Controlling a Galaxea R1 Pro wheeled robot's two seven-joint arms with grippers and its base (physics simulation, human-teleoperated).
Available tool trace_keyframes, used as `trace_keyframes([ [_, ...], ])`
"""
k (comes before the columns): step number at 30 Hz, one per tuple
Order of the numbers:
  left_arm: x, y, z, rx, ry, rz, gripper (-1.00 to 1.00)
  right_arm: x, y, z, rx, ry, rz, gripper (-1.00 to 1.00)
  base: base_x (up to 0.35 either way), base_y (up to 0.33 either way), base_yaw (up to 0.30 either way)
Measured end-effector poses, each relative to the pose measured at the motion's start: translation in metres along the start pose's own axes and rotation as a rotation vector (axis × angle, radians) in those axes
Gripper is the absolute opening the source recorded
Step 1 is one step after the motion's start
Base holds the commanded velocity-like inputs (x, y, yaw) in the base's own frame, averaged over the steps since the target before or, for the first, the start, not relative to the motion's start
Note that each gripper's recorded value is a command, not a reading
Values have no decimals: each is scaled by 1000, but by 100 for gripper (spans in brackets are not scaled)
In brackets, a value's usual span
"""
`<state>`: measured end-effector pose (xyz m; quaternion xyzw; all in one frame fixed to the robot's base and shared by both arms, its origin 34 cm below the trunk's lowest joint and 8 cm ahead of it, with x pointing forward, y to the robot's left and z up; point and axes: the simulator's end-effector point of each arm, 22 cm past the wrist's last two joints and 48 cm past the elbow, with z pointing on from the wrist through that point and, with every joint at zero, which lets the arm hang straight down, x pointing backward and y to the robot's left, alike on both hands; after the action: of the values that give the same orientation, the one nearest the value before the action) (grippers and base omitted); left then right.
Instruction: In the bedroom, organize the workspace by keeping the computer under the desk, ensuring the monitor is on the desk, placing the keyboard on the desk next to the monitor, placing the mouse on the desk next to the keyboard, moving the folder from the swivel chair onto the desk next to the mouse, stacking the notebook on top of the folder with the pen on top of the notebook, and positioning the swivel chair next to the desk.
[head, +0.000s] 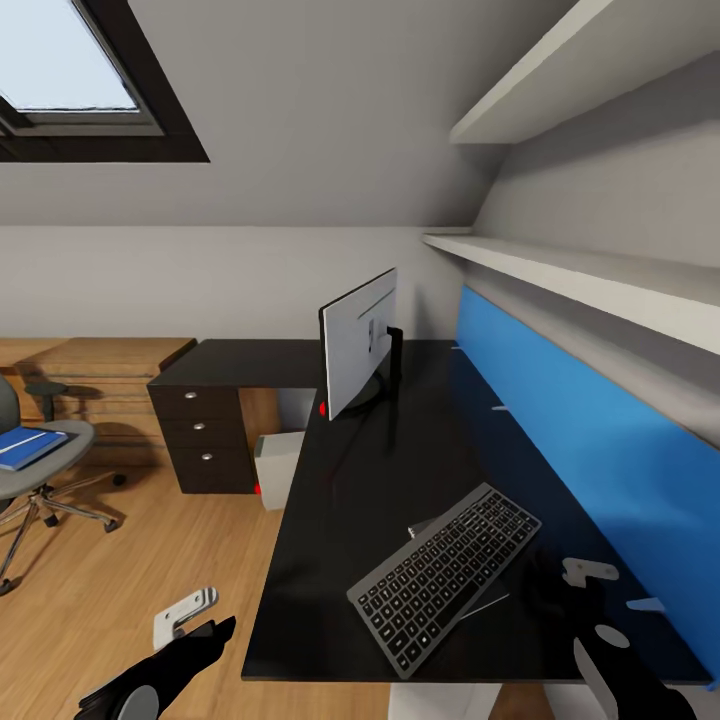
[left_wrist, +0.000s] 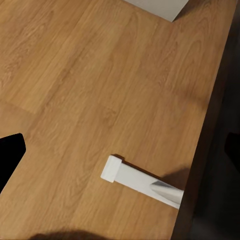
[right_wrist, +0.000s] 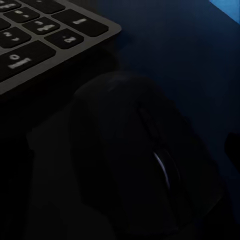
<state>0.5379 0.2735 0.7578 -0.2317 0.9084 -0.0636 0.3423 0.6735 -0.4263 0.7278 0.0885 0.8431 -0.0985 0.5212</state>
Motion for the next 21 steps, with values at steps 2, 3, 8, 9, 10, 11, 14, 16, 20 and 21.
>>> trace_keyframes([
  [2,0,0,0,0,1,1,100,0,0,0,0,0,0,100,0,0,0],
  [3,0,0,0,-1,1,1,100,0,0,0,0,0,0,100,0,0,0],
  [8,0,1,0,0,2,2,100,0,1,0,-3,-1,0,100,0,-63,0],
  [9,0,1,0,-1,1,2,100,0,2,0,-5,-1,-2,100,0,-207,0],
  [10,0,1,0,-1,1,2,100,0,2,0,-5,-1,-2,100,0,-192,0],
  [11,0,0,0,0,1,2,100,0,2,0,-5,-1,-2,100,0,-154,0],
  [14,1,1,0,0,2,2,100,0,2,0,-6,-1,-2,100,0,-73,0],
  [16,1,1,0,0,3,2,100,0,1,0,-4,-1,-2,100,0,-17,0],
  [20,1,1,0,0,3,3,100,0,1,0,-5,-1,-3,-100,0,-3,0],
  [21,1,1,0,-1,3,3,100,0,1,0,-5,-1,-3,-100,0,0,0],
])
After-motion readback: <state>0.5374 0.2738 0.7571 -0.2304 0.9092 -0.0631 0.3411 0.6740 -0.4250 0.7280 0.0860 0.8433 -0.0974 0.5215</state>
